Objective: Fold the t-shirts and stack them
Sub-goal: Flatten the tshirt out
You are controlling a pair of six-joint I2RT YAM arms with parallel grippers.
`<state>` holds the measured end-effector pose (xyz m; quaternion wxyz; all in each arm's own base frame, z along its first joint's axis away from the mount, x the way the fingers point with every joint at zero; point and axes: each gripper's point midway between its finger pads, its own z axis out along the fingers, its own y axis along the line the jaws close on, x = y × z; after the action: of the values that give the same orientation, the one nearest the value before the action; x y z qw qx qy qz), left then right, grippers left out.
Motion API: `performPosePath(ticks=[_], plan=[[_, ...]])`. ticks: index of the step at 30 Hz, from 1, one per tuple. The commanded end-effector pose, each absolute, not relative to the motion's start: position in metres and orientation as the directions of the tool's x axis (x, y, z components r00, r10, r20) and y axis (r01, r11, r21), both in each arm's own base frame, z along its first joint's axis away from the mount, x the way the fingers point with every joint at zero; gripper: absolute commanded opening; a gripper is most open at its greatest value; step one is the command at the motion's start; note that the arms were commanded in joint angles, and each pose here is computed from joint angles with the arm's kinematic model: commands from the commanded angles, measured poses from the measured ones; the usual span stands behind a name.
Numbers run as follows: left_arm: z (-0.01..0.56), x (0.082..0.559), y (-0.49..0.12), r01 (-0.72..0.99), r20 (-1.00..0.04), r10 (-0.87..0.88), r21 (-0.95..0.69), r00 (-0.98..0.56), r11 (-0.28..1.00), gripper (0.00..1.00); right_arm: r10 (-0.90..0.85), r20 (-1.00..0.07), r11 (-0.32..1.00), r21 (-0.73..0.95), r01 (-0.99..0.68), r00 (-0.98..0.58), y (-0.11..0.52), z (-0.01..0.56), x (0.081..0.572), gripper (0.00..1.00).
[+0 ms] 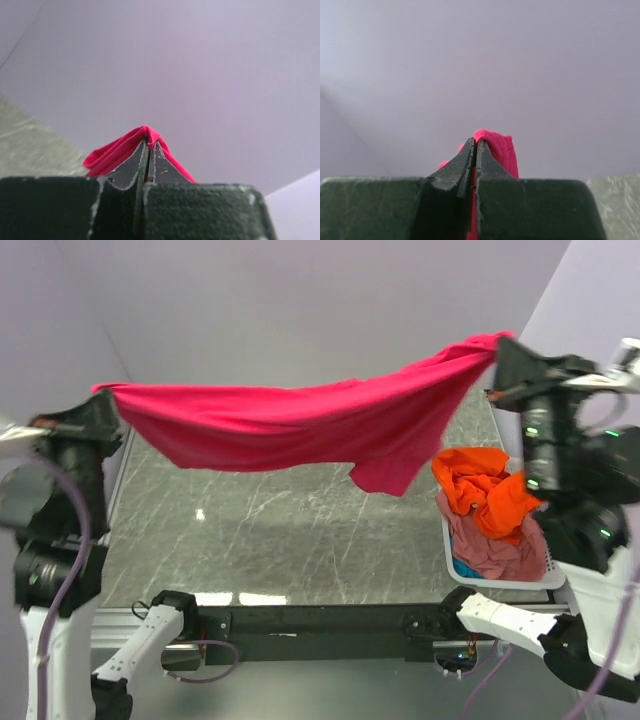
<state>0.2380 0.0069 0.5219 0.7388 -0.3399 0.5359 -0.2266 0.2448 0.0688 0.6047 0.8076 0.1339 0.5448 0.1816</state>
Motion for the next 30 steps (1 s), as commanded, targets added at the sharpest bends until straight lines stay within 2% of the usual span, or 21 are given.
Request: performPosePath(ticks=[1, 4, 8, 10, 11, 12, 14, 15, 17, 18, 19, 20, 21, 22, 23, 24, 25, 26, 27, 29, 30], plan=[[0.551, 0.216, 0.001, 0.071, -0.642, -0.683, -0.708, 0.349, 0.702, 0.01, 0.458, -0.803, 0.889, 0.402, -0.221, 0.382, 0.052, 0.638, 0.209, 0.0], [0.55, 0.222, 0.003, 0.048, -0.649, -0.676, -0.708, 0.35, 0.705, 0.01, 0.443, -0.81, 0.897, 0.4, -0.189, 0.384, 0.048, 0.64, 0.211, 0.0], [0.518, 0.275, 0.001, -0.078, -0.709, -0.647, -0.689, 0.279, 0.721, 0.01, 0.376, -0.85, 0.907, 0.419, 0.042, 0.369, 0.035, 0.612, 0.244, 0.0], [0.502, 0.3, 0.001, -0.138, -0.736, -0.631, -0.67, 0.244, 0.729, 0.03, 0.321, -0.89, 0.915, 0.38, 0.136, 0.324, 0.043, 0.59, 0.276, 0.0], [0.48, 0.328, 0.001, -0.21, -0.761, -0.616, -0.648, 0.204, 0.732, 0.03, 0.314, -0.9, 0.912, 0.374, 0.168, 0.302, 0.043, 0.58, 0.29, 0.0], [0.467, 0.343, 0.002, -0.249, -0.772, -0.609, -0.636, 0.182, 0.731, 0.04, 0.307, -0.922, 0.931, 0.342, 0.125, 0.238, 0.064, 0.564, 0.32, 0.0], [0.44, 0.373, 0.009, -0.329, -0.788, -0.598, -0.609, 0.145, 0.722, 0.03, 0.362, -0.922, 0.914, 0.38, 0.138, 0.138, 0.055, 0.525, 0.367, 0.0], [0.407, 0.403, 0.009, -0.378, -0.796, -0.599, -0.582, 0.085, 0.72, 0.04, 0.354, -0.934, 0.921, 0.357, 0.157, 0.046, 0.063, 0.482, 0.401, 0.0], [0.348, 0.445, 0.019, -0.461, -0.8, -0.599, -0.526, -0.017, 0.715, 0.13, 0.38, -0.925, 0.914, 0.378, 0.145, 0.01, 0.068, 0.449, 0.435, 0.0], [0.326, 0.458, 0.021, -0.481, -0.797, -0.602, -0.51, -0.048, 0.713, 0.18, 0.363, -0.929, 0.925, 0.348, 0.154, -0.077, 0.078, 0.399, 0.46, 0.0], [0.308, 0.471, 0.024, -0.499, -0.797, -0.6, -0.494, -0.067, 0.712, 0.38, 0.377, -0.924, 0.924, 0.371, 0.089, -0.068, 0.091, 0.391, 0.477, 0.0], [0.288, 0.481, 0.028, -0.521, -0.795, -0.599, -0.474, -0.094, 0.71, 0.53, 0.377, -0.92, 0.926, 0.372, 0.066, -0.107, 0.1, 0.369, 0.489, 0.0], [0.253, 0.499, 0.026, -0.538, -0.785, -0.597, -0.437, -0.162, 0.721, 0.93, 0.364, -0.913, 0.931, 0.357, 0.071, -0.183, 0.107, 0.327, 0.513, 0.02], [0.239, 0.508, 0.027, -0.545, -0.78, -0.598, -0.426, -0.183, 0.722, 0.99, 0.362, -0.9, 0.932, 0.356, 0.07, -0.241, 0.113, 0.305, 0.524, 0.09], [0.225, 0.514, 0.03, -0.561, -0.769, -0.604, -0.412, -0.208, 0.718, 0.99, 0.352, -0.887, 0.934, 0.351, 0.06, -0.3, 0.12, 0.285, 0.533, 0.25], [0.198, 0.522, 0.031, -0.586, -0.75, -0.611, -0.383, -0.253, 0.714, 0.99, 0.336, -0.875, 0.94, 0.334, 0.069, -0.349, 0.127, 0.263, 0.555, 0.32], [0.197, 0.524, 0.034, -0.599, -0.745, -0.614, -0.373, -0.261, 0.708, 1.0, 0.309, -0.846, 0.95, 0.297, 0.098, -0.434, 0.127, 0.238, 0.555, 0.37], [0.191, 0.526, 0.034, -0.609, -0.74, -0.616, -0.365, -0.269, 0.705, 1.0, 0.297, -0.829, 0.953, 0.285, 0.099, -0.474, 0.13, 0.227, 0.56, 0.52], [0.192, 0.526, 0.035, -0.612, -0.741, -0.616, -0.363, -0.267, 0.702, 0.99, 0.286, -0.82, 0.956, 0.276, 0.096, -0.496, 0.134, 0.22, 0.572, 0.59], [0.196, 0.516, 0.039, -0.631, -0.741, -0.622, -0.36, -0.254, 0.687, 1.0, 0.273, -0.796, 0.96, 0.264, 0.096, -0.54, 0.138, 0.211, 0.567, 0.63], [0.196, 0.51, 0.04, -0.641, -0.739, -0.625, -0.357, -0.25, 0.679, 0.99, 0.27, -0.784, 0.96, 0.261, 0.098, -0.558, 0.138, 0.203, 0.561, 0.72]])
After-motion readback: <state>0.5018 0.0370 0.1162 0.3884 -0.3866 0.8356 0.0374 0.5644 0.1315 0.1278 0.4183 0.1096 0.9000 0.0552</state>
